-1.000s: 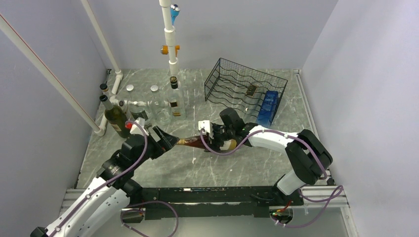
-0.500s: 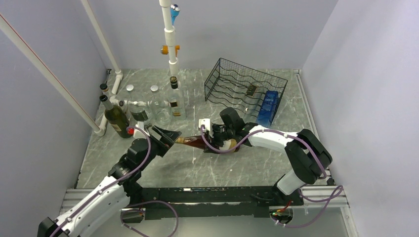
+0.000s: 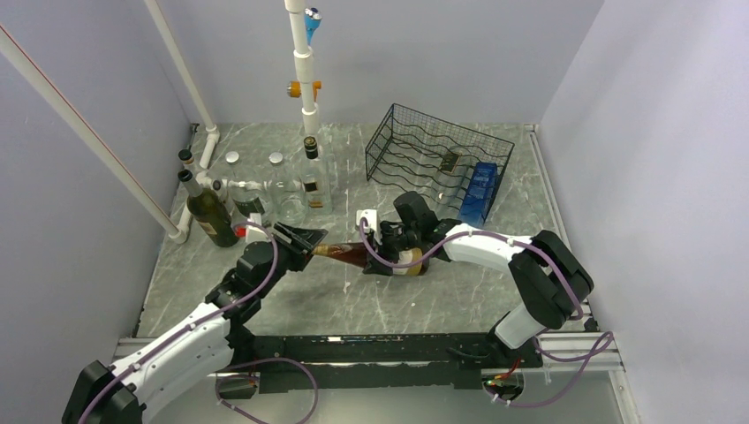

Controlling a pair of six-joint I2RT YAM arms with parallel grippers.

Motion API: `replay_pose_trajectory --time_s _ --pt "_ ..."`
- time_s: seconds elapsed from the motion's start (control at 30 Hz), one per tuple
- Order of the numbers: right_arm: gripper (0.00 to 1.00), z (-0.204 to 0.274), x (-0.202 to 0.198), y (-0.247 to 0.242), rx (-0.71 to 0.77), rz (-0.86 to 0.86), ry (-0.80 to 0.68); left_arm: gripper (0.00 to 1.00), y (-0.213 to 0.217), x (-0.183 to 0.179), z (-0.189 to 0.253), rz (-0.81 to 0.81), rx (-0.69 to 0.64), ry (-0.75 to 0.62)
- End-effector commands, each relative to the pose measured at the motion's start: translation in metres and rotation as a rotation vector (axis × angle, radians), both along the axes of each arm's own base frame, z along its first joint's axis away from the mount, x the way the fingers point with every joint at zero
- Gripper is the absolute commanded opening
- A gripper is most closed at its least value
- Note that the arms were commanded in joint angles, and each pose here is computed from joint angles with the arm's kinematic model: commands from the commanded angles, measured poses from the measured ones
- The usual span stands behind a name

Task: Take the wine bottle off the wine rack
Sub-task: Pick up the wine bottle from the wine rack.

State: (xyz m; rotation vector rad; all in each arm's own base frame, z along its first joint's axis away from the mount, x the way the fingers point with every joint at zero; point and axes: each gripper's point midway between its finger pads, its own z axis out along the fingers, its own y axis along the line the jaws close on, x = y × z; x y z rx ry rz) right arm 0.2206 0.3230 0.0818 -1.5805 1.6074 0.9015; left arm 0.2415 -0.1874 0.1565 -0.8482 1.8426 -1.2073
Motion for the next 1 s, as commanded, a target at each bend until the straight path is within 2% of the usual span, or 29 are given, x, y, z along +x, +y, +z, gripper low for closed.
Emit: replay_pose_trajectory --time_s 0.0,0.1,0.27,0.33,0.5,0.6,0.97 --pt "0.07 0.056 0.010 0.030 0.186 0.055 -0.077 0.58 -0.009 0.006 0.031 0.008 -0.105 -0.071" --pt "0.08 0.056 0.010 0.030 0.189 0.052 -0.071 0.49 -0.012 0.005 0.030 0.002 -0.110 -0.069" --pt "0.13 0.057 0.006 0.030 0.197 0.078 -0.055 0.02 -0.013 0.006 0.037 -0.007 -0.082 -0.104" --pt "0.23 0.059 0.001 0.030 0.206 0.103 -0.043 0.00 -0.012 0.006 0.042 -0.012 -0.048 -0.123" --pt "0.75 0.067 -0.009 0.029 0.211 0.149 -0.014 0.00 -0.005 0.005 0.065 -0.013 0.039 -0.206" --pt "0.97 0.077 -0.011 0.027 0.225 0.153 -0.001 0.00 0.001 0.005 0.077 -0.003 0.091 -0.253" --pt "1.00 0.117 -0.004 -0.010 0.304 0.186 0.022 0.00 0.011 0.004 0.117 -0.007 0.240 -0.363"
